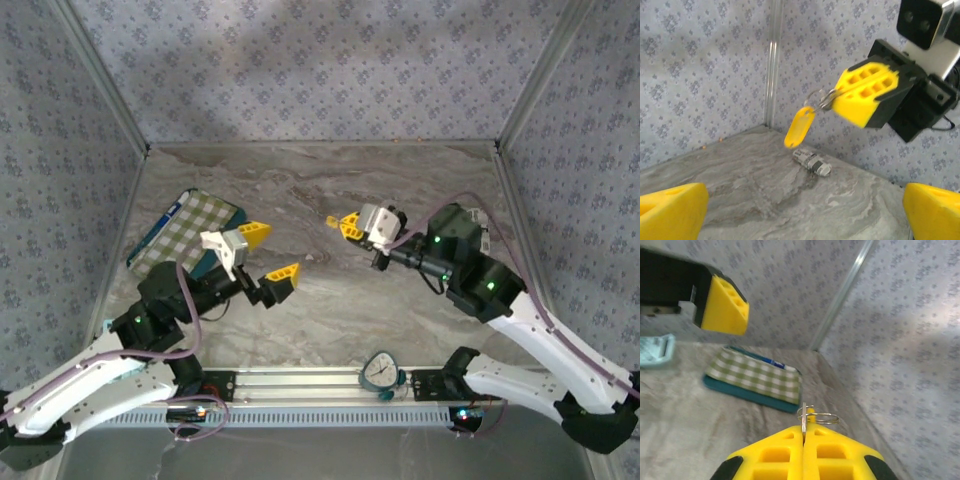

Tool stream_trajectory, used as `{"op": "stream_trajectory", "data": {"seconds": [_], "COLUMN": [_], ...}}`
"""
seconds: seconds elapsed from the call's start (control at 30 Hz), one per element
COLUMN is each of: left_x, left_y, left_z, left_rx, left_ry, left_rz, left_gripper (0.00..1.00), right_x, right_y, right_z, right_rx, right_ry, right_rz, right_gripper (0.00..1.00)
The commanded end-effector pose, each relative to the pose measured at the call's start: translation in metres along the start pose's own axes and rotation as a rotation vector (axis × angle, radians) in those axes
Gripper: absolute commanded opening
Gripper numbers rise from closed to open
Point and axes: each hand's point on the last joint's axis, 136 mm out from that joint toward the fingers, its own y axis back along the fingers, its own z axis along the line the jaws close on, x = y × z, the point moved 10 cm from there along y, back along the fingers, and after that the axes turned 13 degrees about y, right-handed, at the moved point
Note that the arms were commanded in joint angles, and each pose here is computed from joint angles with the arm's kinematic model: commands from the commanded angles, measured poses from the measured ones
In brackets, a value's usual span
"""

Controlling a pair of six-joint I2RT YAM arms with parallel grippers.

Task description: Remove the keys from the keyring

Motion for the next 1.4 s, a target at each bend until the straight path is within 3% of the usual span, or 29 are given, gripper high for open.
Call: {"op": "stream_trajectory", "data": {"seconds": [0.0, 0.13, 0.27, 0.43, 0.53, 0.73, 0.8, 0.97, 1.37], "left_x": [-0.025, -0.06, -0.084, -0.099, -0.101, -0.106, -0.108, -0.104, -0.095], "left_y": [0.003, -0.015, -0.042, -0.071, -0.077, -0.076, -0.077, -0.085, -0.092], "left_z": [-0.001, 0.014, 0.037, 0.04, 0.04, 0.026, 0.022, 0.013, 0.002], "left_rx": [0.019, 0.111, 0.222, 0.405, 0.483, 0.559, 0.584, 0.63, 0.656], "left_ry": [0.02, 0.203, 0.366, 0.443, 0.481, 0.465, 0.46, 0.461, 0.443], "left_rz": [0.056, 0.143, 0.181, 0.285, 0.314, 0.318, 0.316, 0.351, 0.403], "left_gripper": [0.99, 0.98, 0.85, 0.71, 0.71, 0.94, 0.96, 0.96, 0.81], "right_x": [-0.001, 0.014, 0.017, -0.002, -0.01, -0.018, -0.018, -0.018, -0.017], "right_y": [0.008, 0.0, -0.018, -0.026, -0.026, -0.027, -0.028, -0.031, -0.033], "right_z": [0.001, -0.024, -0.04, -0.058, -0.062, -0.066, -0.065, -0.064, -0.065], "right_rx": [-0.255, -0.346, -0.458, -0.58, -0.642, -0.702, -0.71, -0.704, -0.69], "right_ry": [-0.131, -0.268, -0.301, -0.281, -0.27, -0.265, -0.266, -0.273, -0.286], "right_rz": [-0.207, -0.322, -0.376, -0.434, -0.446, -0.46, -0.458, -0.451, -0.437], "right_gripper": [0.0, 0.0, 0.0, 0.0, 0.0, 0.0, 0.0, 0.0, 0.0]}}
